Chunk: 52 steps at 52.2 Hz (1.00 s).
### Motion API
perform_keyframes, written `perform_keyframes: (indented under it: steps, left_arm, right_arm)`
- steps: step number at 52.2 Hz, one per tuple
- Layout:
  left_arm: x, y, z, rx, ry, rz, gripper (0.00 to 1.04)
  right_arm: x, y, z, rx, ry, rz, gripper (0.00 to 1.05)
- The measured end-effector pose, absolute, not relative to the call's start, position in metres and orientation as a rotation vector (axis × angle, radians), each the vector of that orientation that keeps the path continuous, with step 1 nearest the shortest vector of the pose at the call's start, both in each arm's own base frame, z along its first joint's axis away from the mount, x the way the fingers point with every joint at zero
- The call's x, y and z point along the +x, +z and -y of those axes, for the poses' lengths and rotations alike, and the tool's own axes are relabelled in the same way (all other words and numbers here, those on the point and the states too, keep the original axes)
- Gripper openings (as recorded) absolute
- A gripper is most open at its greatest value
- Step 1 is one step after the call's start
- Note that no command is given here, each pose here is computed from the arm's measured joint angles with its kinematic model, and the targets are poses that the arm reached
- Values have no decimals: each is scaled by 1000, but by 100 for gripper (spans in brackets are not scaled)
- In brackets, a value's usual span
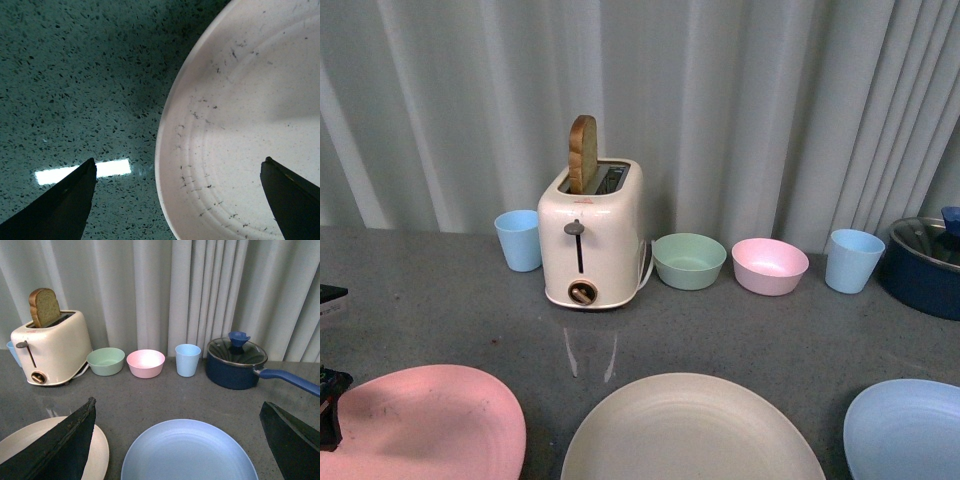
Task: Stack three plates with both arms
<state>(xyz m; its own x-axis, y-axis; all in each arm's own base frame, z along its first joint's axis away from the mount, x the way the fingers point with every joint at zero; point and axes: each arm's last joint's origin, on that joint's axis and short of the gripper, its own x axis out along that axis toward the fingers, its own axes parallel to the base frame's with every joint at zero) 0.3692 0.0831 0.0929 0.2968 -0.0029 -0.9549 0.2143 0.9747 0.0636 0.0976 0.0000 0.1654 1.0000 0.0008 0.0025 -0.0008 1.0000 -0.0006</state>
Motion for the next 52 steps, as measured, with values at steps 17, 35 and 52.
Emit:
perform_keyframes:
  steps: [17, 35, 52]
  left_arm:
    - [367, 76, -80, 202, -186, -1292, 98]
    - [369, 71, -75, 228, -198, -1287, 86]
    - [367, 68, -75, 250, -194, -1289, 26]
  right_arm:
    - [98, 165, 0, -1, 1, 2, 97]
    - [98, 165, 0, 0, 1, 2, 97]
    - [98, 165, 0, -1, 1, 2, 97]
